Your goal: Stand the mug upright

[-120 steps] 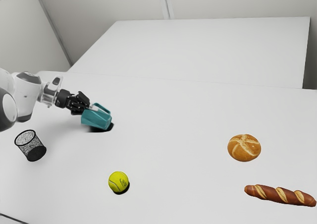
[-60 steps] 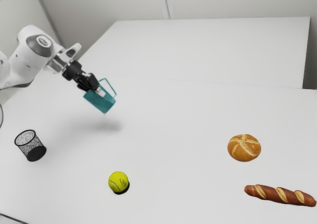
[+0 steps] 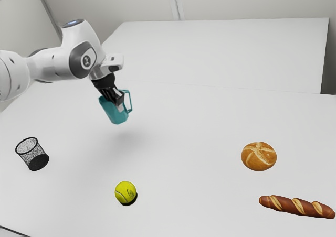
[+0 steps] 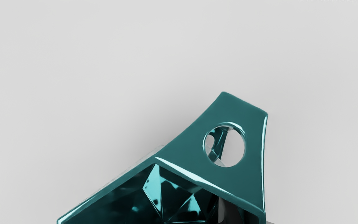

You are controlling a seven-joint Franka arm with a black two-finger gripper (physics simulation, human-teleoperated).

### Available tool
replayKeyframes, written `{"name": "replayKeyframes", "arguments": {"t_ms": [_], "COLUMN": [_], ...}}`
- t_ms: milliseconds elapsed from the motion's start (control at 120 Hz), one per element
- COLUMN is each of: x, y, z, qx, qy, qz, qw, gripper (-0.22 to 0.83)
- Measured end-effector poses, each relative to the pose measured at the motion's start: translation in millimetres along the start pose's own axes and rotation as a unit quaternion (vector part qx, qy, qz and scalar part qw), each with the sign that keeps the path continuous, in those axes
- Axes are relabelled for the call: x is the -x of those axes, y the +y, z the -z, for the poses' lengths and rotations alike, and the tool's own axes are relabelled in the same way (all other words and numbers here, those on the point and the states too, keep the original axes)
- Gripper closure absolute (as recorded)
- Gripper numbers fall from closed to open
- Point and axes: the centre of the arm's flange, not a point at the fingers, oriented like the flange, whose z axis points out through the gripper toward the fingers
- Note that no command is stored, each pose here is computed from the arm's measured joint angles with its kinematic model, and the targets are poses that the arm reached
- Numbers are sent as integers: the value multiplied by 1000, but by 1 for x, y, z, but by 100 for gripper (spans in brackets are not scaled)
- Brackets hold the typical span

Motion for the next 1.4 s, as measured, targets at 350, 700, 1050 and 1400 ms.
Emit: {"name": "replayKeyframes", "arguments": {"t_ms": [350,700,1050,1400], "x": [18,21,2,-40], "y": [8,12,30,19], "z": [-56,-85,-26,133], "qx": [-19,-22,-28,-10], "qy": [9,20,75,98], "qz": [49,80,79,89], "qw": [999,996,994,991], "gripper": [79,58,11,2]}}
